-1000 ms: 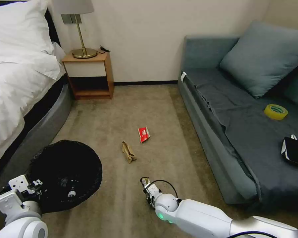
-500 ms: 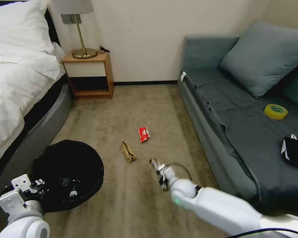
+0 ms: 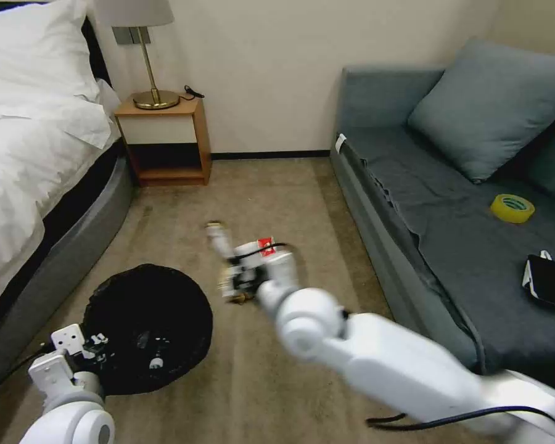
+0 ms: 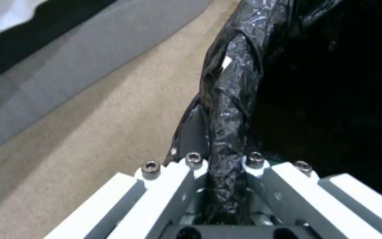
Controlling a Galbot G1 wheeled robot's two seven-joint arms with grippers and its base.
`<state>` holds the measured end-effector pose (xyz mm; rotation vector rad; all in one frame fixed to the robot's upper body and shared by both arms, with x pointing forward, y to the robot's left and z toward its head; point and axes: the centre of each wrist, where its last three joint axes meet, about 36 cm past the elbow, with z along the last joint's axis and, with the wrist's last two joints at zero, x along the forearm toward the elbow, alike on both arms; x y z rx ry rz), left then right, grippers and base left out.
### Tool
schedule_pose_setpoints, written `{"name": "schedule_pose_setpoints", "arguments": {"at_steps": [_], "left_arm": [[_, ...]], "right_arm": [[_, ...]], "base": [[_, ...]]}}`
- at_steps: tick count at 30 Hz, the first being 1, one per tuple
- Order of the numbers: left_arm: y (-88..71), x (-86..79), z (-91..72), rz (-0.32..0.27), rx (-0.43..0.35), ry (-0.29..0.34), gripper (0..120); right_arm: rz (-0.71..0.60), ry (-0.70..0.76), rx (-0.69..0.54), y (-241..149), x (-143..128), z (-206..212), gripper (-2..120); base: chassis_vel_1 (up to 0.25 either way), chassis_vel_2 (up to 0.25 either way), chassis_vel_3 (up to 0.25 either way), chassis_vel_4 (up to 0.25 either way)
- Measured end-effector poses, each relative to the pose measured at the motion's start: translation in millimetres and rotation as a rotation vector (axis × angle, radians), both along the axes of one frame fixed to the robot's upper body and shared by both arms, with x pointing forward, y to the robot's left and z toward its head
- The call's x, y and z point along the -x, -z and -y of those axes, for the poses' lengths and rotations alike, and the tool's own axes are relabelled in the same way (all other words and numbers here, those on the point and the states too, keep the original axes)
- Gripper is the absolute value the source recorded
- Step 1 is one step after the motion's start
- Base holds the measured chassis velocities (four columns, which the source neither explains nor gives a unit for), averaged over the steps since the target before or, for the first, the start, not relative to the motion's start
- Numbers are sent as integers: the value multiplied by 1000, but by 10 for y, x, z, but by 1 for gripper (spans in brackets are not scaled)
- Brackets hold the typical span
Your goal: Pick up the trash bin, then pick up the garbage on the floor and place it into the trash bin.
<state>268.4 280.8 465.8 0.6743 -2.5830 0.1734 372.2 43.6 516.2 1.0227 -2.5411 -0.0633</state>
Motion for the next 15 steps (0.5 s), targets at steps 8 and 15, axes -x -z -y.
{"name": "schedule_pose_setpoints", "arguments": {"at_steps": [8, 15], "left_arm": [[10, -15, 62, 2, 14, 1, 2], [1, -19, 72, 6, 16, -2, 2]], "right_arm": [[-28, -70, 43, 244, 333, -344, 0], [-35, -91, 76, 395, 452, -347, 10]], "base": [[0, 0, 0, 0], [0, 0, 0, 0]]}}
